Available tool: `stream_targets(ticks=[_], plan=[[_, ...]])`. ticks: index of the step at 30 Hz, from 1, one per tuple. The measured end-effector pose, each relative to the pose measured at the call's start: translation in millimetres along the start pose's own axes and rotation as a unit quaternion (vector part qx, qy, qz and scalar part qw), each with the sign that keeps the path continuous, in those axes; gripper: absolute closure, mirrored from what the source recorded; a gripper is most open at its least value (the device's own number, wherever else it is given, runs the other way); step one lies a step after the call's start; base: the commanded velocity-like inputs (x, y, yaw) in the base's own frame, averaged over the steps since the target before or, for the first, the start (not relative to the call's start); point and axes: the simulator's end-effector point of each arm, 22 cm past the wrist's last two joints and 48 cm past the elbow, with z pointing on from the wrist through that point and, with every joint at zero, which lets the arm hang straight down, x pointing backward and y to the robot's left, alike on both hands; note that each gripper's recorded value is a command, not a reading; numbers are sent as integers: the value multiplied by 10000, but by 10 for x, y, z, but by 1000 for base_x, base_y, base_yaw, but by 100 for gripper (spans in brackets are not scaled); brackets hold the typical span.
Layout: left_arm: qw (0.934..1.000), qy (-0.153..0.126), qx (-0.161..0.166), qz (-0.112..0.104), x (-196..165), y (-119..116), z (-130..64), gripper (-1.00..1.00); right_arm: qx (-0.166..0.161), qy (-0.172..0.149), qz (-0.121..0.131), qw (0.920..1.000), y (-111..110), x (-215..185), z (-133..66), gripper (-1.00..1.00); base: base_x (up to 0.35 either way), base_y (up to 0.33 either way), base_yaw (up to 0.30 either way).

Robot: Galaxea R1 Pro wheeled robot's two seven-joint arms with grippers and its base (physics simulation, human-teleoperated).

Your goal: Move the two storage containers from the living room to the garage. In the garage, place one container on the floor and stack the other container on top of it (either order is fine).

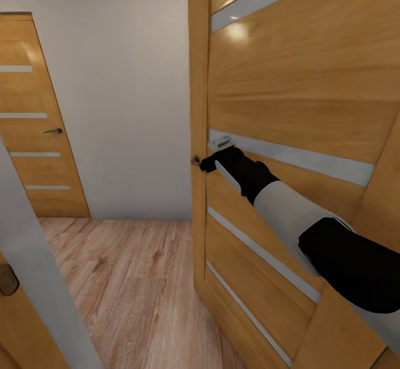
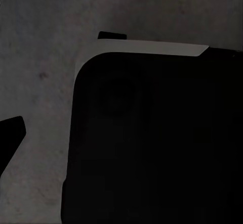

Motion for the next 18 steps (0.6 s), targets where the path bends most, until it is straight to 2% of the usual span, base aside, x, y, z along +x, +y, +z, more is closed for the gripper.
stream_targets(ticks=[5,7,10,18], plan=[[10000,-1,-1,-1,-1,1,0,-100,171,49,52,9998,-75,30,7,-100,15,0,0],[10000,-1,-2,-2,-1,1,0,-100,420,111,66,9990,-189,81,17,-100,3,0,0],[10000,-1,-2,-2,-1,1,0,-100,883,216,-55,9958,-397,134,-4,-100,1,0,0],[10000,-3,-2,-2,-2,1,0,-100,1091,359,-91,9933,-497,230,1,-100,0,0,0]])
